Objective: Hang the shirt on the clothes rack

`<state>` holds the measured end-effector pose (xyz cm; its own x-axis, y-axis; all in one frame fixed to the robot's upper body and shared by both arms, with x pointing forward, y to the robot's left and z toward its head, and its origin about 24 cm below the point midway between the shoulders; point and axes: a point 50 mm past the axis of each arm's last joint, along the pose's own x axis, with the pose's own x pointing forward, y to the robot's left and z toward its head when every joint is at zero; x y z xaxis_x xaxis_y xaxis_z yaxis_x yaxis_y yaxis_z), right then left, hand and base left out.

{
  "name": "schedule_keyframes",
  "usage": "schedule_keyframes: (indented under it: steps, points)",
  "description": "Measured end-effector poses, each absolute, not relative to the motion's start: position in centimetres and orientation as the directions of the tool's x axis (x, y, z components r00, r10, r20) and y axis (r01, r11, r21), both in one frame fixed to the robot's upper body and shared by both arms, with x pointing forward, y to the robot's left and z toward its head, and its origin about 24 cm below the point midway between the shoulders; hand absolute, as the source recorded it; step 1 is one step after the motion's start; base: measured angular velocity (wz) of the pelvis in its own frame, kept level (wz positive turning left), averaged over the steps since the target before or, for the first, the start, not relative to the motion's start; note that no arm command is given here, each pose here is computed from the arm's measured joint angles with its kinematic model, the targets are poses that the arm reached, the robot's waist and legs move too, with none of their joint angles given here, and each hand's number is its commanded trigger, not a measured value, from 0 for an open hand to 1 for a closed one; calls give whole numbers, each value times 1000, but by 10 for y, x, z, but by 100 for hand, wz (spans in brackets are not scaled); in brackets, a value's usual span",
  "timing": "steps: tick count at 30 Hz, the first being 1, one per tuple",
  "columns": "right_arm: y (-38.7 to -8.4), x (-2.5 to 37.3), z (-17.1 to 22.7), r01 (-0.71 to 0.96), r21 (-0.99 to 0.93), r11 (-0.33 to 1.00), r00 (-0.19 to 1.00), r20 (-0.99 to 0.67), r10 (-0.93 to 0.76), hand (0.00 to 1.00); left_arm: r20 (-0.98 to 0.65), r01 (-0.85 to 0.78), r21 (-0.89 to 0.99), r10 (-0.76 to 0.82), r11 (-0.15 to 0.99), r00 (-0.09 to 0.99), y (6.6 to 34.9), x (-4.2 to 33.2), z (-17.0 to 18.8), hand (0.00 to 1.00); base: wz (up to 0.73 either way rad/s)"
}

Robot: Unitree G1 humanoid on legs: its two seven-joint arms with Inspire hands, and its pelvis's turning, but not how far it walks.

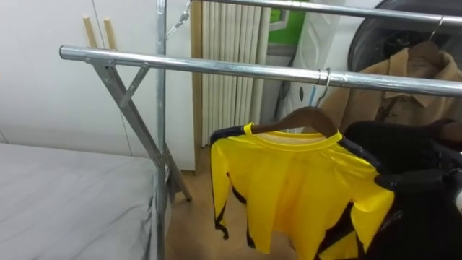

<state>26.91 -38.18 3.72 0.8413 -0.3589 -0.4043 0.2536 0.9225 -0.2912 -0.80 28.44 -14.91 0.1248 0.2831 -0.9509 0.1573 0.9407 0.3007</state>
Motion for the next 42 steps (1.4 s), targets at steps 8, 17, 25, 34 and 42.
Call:
schedule_keyframes:
  steps: [8,17,25,34,42]
  points:
    - [-382,260,33,231,-319,919,845,-402,-352,0,-942,149,322,301,935,145,286,-3,-149,0,-11]
    - [-379,228,4,236,-312,920,823,-439,-360,0,-939,149,328,303,933,165,285,2,-149,0,-2]
    - [-356,202,-35,264,-240,934,800,-486,-351,0,-935,150,332,303,931,183,284,7,-149,0,-8]
    - [-325,126,-98,312,-141,940,640,-700,-317,0,-938,139,313,283,940,200,272,8,-153,0,-4]
    - [-298,109,-116,332,-43,942,623,-740,-254,0,-914,99,331,292,939,282,270,21,-152,0,-12]
